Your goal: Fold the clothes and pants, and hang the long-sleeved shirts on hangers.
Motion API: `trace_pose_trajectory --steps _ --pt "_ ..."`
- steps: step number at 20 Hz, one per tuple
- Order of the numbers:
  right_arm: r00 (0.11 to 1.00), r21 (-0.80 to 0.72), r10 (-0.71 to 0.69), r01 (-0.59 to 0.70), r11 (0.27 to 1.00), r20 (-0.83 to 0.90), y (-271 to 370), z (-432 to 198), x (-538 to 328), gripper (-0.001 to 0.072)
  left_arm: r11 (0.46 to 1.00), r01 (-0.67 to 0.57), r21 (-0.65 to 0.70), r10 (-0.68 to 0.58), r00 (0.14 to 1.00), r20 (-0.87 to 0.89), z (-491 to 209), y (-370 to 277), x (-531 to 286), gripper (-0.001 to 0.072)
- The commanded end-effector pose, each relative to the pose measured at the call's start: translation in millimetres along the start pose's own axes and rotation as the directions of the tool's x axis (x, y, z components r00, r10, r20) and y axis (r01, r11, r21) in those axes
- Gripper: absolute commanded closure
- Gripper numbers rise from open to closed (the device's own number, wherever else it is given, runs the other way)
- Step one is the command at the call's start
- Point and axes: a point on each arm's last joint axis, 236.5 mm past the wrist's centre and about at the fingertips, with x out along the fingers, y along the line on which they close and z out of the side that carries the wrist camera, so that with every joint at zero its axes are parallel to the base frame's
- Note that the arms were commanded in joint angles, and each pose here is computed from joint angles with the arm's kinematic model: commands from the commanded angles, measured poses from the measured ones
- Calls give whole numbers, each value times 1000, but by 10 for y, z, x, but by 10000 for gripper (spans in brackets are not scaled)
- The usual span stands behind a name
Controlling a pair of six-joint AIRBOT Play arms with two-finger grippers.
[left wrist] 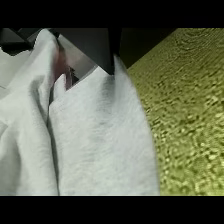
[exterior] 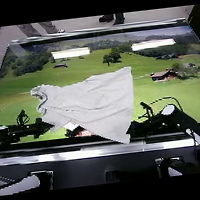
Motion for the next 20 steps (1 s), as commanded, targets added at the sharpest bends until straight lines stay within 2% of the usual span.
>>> trace_pose_trajectory --steps 1,7,9,11,13,15,17,20 --pt "999 19 -29 28 999 28 -87 28 61 280 1000 2 0 -2 1000 -2 -4 -8 -1 687" --pt "995 87 56 -62 994 77 7 48 162 296 1000 2 -7 -2 1000 -2 -3 -8 -1 687" --pt "993 96 61 -71 993 102 17 106 160 338 1000 2 -7 -2 1000 -2 -3 -8 -1 687" --pt "992 99 67 -77 992 104 30 112 159 340 1000 2 -7 -2 1000 -2 -4 -8 -1 687" --pt "993 99 70 -80 992 98 37 97 160 375 1000 2 -7 -2 1000 -2 -3 -8 -1 687" --pt "991 99 84 -95 991 105 72 113 156 482 1000 2 -7 -2 1000 -2 -3 -8 -1 687" --pt "988 77 102 -111 991 112 112 130 150 677 1000 2 -7 -2 1000 -2 -3 -8 -1 687" --pt "979 56 164 -172 984 120 262 149 124 683 1000 4 -8 -4 1000 0 0 -15 -3 687"
